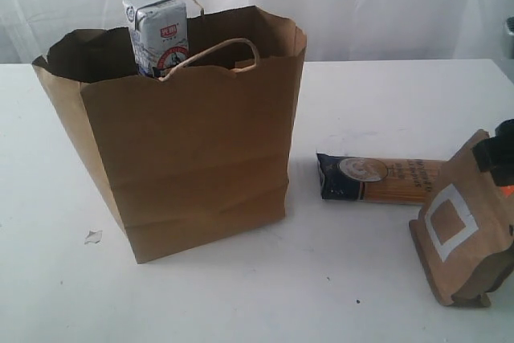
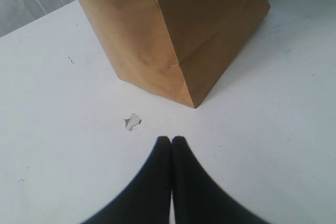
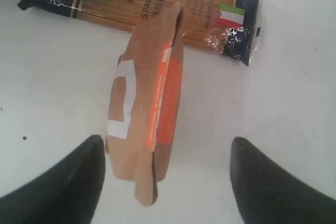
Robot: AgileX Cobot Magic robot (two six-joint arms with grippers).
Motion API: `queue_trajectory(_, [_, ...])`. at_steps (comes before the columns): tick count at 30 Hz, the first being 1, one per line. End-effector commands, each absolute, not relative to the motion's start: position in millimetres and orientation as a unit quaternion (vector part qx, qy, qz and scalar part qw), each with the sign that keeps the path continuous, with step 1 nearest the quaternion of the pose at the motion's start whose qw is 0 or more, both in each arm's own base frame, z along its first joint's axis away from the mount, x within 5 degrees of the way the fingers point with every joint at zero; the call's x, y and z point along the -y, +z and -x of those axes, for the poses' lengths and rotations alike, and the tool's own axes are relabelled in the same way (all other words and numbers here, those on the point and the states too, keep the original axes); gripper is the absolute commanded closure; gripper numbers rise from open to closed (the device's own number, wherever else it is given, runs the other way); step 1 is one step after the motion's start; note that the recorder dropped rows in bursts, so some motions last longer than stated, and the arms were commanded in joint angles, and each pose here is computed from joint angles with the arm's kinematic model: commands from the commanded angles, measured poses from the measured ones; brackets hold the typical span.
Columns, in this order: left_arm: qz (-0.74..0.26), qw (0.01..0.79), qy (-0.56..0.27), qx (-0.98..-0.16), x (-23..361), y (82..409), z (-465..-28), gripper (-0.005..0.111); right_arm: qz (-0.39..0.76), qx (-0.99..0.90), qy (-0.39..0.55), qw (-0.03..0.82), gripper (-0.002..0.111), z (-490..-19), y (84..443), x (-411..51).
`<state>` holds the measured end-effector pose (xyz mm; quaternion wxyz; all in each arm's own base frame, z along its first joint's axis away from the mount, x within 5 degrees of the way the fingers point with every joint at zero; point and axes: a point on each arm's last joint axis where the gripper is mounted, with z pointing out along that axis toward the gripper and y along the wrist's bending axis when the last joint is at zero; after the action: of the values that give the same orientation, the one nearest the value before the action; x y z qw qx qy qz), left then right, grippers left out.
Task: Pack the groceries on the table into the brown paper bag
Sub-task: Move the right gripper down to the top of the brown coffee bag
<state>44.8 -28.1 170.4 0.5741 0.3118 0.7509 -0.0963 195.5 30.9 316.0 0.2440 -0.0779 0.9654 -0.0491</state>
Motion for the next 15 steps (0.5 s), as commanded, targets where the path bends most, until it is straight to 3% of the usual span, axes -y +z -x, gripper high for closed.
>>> queue_trajectory(1, [-0.310,0.573,-0.099,-0.752,28.1,169.2,-44.5,0.106,0.086,-0.968,-0.049,0.231,0.045,-213.4,302.1,-27.7])
queue_trajectory(12, [-0.310,0.573,-0.099,-0.752,28.1,169.2,-44.5,0.106,0.128,-0.975,-0.040,0.176,0.045,-253.1,255.7,-38.4])
queue_trajectory(15, [-0.310,0.573,-0.099,-0.752,28.1,169.2,-44.5,0.106,0.139,-0.978,-0.043,0.150,0.052,-259.6,242.2,-39.6])
